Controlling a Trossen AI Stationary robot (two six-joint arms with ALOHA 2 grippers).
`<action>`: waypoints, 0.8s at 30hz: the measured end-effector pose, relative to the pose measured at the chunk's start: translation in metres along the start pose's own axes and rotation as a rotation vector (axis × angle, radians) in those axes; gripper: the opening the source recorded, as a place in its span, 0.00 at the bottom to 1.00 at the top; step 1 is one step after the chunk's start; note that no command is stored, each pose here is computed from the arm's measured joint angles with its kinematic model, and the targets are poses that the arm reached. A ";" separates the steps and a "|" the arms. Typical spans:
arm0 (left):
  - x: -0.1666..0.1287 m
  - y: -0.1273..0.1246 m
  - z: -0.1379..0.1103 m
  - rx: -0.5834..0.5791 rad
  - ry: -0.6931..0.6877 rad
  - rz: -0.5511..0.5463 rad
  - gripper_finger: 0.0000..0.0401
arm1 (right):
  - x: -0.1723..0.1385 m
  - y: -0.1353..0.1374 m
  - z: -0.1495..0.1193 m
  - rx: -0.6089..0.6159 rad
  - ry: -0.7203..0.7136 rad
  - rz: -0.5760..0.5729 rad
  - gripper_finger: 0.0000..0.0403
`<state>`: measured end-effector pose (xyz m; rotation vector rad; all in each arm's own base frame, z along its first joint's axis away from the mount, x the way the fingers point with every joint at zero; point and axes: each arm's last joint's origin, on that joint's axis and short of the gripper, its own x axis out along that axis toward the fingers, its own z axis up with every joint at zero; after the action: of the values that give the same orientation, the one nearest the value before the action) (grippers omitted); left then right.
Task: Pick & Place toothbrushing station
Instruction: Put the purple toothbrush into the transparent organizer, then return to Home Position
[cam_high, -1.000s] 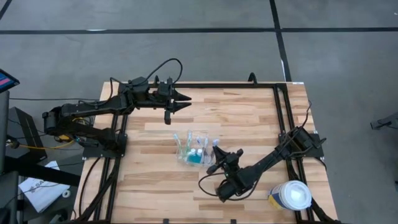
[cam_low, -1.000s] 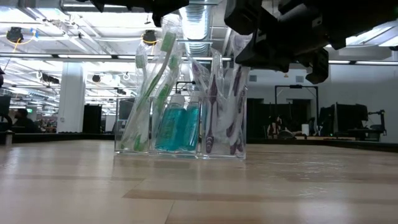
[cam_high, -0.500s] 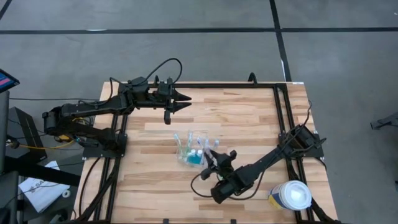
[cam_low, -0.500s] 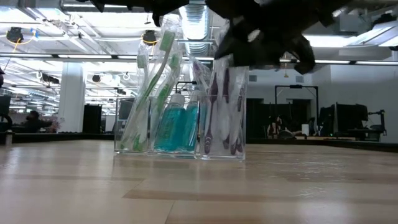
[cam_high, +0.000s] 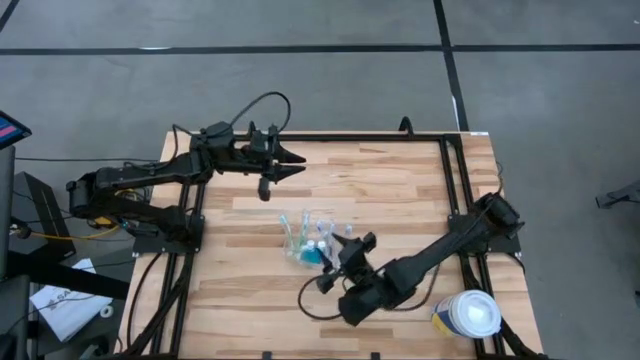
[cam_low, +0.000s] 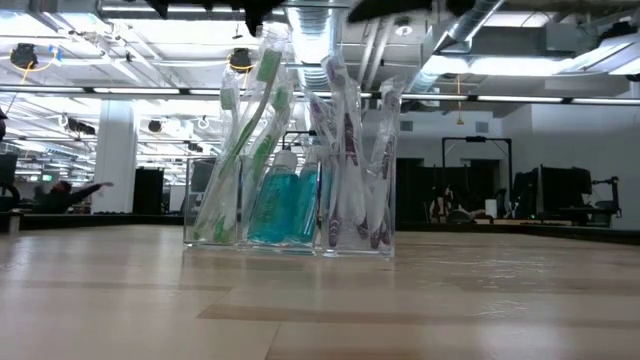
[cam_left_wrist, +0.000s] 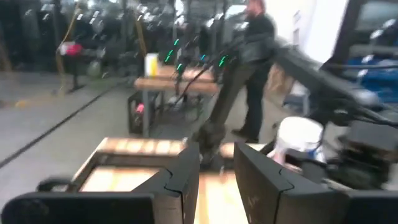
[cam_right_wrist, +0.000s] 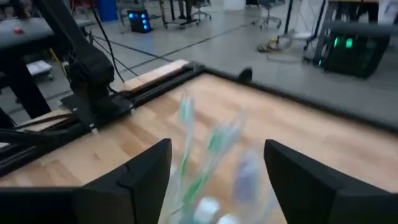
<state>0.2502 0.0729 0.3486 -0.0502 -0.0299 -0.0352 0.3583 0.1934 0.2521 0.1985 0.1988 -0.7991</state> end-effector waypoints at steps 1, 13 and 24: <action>-0.001 -0.001 0.006 -0.002 -0.022 -0.010 0.23 | -0.004 -0.003 0.012 -0.024 -0.005 0.007 0.61; -0.091 -0.023 0.082 0.064 -0.361 0.058 0.23 | -0.070 -0.088 0.167 0.051 -0.102 0.151 0.53; -0.158 -0.059 0.098 -0.007 -0.431 -0.143 0.23 | -0.092 -0.144 0.217 -0.139 -0.150 0.319 0.51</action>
<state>0.0875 0.0246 0.4449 -0.0619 -0.4640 -0.1671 0.2137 0.1041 0.4697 0.0365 0.0770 -0.4777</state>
